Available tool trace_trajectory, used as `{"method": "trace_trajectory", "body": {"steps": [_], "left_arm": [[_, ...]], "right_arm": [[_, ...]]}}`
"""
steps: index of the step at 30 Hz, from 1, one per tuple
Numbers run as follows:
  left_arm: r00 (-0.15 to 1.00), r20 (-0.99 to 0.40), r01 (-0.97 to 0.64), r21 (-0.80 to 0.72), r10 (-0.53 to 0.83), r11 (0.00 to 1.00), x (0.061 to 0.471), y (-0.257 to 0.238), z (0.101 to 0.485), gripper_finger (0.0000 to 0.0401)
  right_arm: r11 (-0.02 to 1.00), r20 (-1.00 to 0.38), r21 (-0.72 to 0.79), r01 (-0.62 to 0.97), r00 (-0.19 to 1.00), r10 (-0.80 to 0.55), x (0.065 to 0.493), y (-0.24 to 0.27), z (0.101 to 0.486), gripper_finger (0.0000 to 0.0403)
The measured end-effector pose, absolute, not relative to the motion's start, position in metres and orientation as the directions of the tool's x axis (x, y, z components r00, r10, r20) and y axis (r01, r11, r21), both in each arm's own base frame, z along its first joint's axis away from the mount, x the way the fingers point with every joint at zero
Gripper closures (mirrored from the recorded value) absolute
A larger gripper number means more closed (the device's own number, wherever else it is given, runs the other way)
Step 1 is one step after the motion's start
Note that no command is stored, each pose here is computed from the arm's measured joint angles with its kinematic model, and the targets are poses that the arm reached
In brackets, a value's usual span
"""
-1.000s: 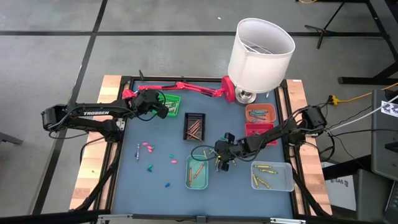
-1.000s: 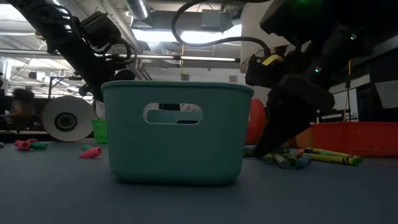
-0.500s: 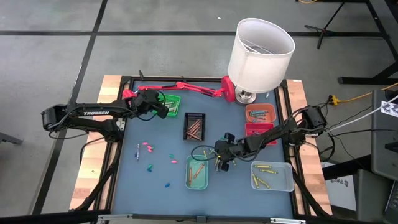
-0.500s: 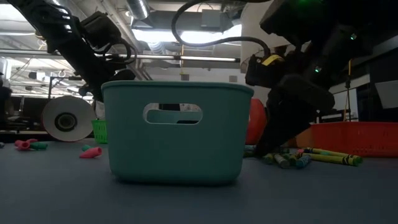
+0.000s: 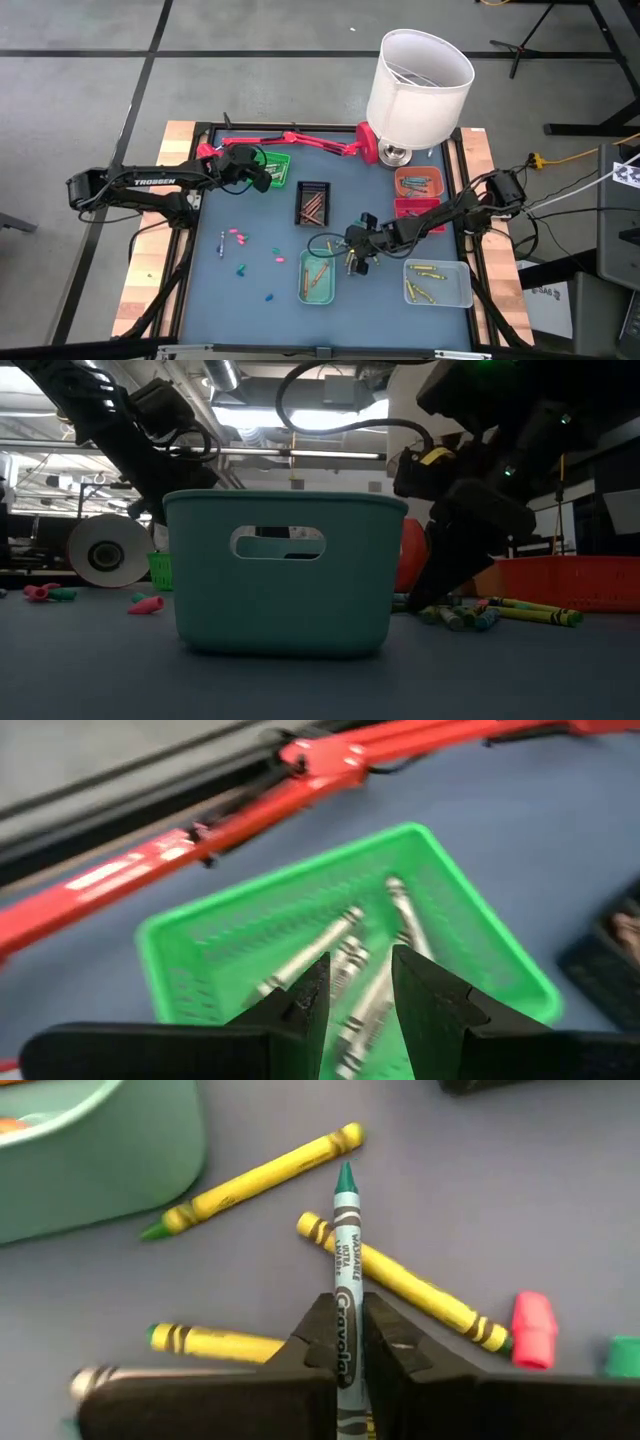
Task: Sort crayons
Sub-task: Put the blue green crayon into the orange bin
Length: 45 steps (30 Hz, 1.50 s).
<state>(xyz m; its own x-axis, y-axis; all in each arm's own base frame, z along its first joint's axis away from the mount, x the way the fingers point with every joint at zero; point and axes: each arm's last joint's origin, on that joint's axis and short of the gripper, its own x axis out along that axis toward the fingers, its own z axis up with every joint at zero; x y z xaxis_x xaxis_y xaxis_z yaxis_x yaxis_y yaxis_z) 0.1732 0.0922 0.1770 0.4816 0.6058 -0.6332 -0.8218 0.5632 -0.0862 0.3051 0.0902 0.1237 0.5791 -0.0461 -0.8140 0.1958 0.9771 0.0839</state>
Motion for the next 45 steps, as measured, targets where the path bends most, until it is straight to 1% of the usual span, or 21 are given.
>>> {"method": "trace_trajectory", "body": {"steps": [3,7,11,14,19,24,30,33,37,45], "left_arm": [[0.518,-0.646,-0.794,-0.119,0.561,0.596,0.175,0.090,0.177,0.0307],[0.536,-0.648,-0.775,-0.124,0.542,0.619,0.177,0.086,0.177,0.0307],[0.550,-0.647,-0.759,-0.124,0.528,0.639,0.179,0.081,0.177,0.0307],[0.560,-0.647,-0.747,-0.125,0.517,0.653,0.181,0.078,0.177,0.0307],[0.579,-0.645,-0.724,-0.126,0.499,0.678,0.183,0.072,0.177,0.0307],[0.599,-0.644,-0.696,-0.127,0.475,0.707,0.186,0.064,0.177,0.0307],[0.621,-0.645,-0.662,-0.127,0.446,0.739,0.189,0.055,0.177,0.0307],[0.629,-0.645,-0.648,-0.127,0.434,0.751,0.190,0.052,0.177,0.0307],[0.634,-0.644,-0.639,-0.126,0.427,0.758,0.190,0.049,0.177,0.0307],[0.622,-0.637,-0.655,-0.106,0.454,0.748,0.190,0.049,0.177,0.0307]], "right_arm": [[0.978,-0.819,0.097,0.184,0.573,-0.027,0.302,0.090,0.129,0.0380],[0.979,-0.808,0.111,0.174,0.590,-0.013,0.294,0.088,0.151,0.0366],[0.986,-0.796,0.083,0.144,0.605,-0.021,0.279,0.082,0.179,0.0373],[0.987,-0.784,0.022,0.159,0.615,-0.081,0.264,0.076,0.201,0.0380],[0.953,-0.752,-0.131,0.273,0.599,-0.275,0.235,0.058,0.228,0.0374],[0.905,-0.769,-0.220,0.365,0.506,-0.391,0.213,0.033,0.239,0.0372],[0.837,-0.826,-0.303,0.456,0.313,-0.469,0.200,0.000,0.234,0.0377],[0.809,-0.847,-0.318,0.494,0.235,-0.476,0.195,-0.014,0.232,0.0374],[0.786,-0.874,-0.307,0.537,0.168,-0.456,0.189,-0.028,0.231,0.0374],[0.761,-0.901,-0.277,0.587,0.116,-0.418,0.184,-0.044,0.229,0.0368]]}}
